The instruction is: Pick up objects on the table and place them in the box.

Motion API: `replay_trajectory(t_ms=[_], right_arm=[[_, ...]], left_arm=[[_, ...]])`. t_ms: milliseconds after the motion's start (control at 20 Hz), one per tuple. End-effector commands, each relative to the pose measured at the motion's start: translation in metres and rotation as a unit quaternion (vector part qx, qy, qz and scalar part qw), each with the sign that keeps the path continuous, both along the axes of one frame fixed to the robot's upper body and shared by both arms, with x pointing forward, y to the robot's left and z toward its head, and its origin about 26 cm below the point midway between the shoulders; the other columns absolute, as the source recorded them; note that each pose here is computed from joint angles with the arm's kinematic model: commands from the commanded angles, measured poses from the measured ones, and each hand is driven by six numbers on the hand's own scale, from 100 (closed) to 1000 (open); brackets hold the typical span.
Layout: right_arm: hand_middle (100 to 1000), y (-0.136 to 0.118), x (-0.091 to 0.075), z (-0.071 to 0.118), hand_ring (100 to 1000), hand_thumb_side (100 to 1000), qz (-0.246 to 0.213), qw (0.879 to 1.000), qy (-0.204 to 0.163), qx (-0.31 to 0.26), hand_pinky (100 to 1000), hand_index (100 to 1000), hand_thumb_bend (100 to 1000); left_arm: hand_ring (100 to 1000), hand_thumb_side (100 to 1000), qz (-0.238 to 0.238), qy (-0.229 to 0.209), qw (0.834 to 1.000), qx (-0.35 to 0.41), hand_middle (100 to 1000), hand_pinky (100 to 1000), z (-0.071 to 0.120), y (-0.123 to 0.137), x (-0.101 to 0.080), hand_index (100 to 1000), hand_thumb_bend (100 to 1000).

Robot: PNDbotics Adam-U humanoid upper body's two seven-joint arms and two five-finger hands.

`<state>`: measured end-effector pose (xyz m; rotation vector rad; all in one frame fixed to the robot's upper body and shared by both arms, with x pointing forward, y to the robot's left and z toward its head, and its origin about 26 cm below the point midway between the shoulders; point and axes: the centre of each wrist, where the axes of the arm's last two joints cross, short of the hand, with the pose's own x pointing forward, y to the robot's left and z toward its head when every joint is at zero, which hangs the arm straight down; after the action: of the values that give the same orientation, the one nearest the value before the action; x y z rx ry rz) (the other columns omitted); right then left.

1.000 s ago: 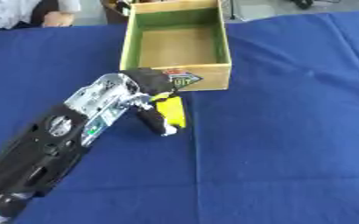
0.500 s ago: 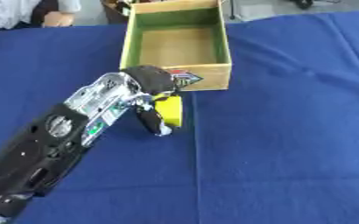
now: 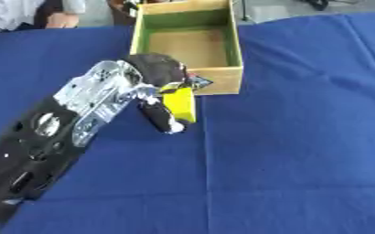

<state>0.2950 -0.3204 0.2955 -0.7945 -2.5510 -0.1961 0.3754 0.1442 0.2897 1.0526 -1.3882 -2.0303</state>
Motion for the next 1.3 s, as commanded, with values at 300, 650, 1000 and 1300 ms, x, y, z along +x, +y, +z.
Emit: replay_trajectory(t_ms=[300, 650, 1000, 1300], right_arm=[[521, -0.002, -0.005, 0.009, 698, 873, -0.003, 1.0, -0.014, -0.008, 667, 722, 100], [522, -0.001, -0.004, 0.012, 698, 874, 0.0, 1.0, -0.017, -0.011, 667, 722, 100], [521, 0.002, -0.004, 0.015, 698, 876, 0.008, 1.0, -0.02, -0.017, 668, 723, 100], [521, 0.005, -0.003, 0.018, 698, 878, 0.016, 0.999, -0.022, -0.02, 668, 723, 100]], left_arm=[[435, 521, 0.004, -0.061, 0.996, -0.07, 438, 158, 0.056, 0.021, -0.03, 629, 100], [401, 485, 0.024, -0.119, 0.98, -0.158, 392, 100, 0.093, 0.038, -0.036, 577, 100], [368, 440, 0.067, -0.163, 0.96, -0.218, 352, 100, 0.115, 0.046, -0.004, 532, 100], [359, 434, 0.093, -0.194, 0.945, -0.247, 342, 100, 0.112, 0.041, 0.034, 521, 100]])
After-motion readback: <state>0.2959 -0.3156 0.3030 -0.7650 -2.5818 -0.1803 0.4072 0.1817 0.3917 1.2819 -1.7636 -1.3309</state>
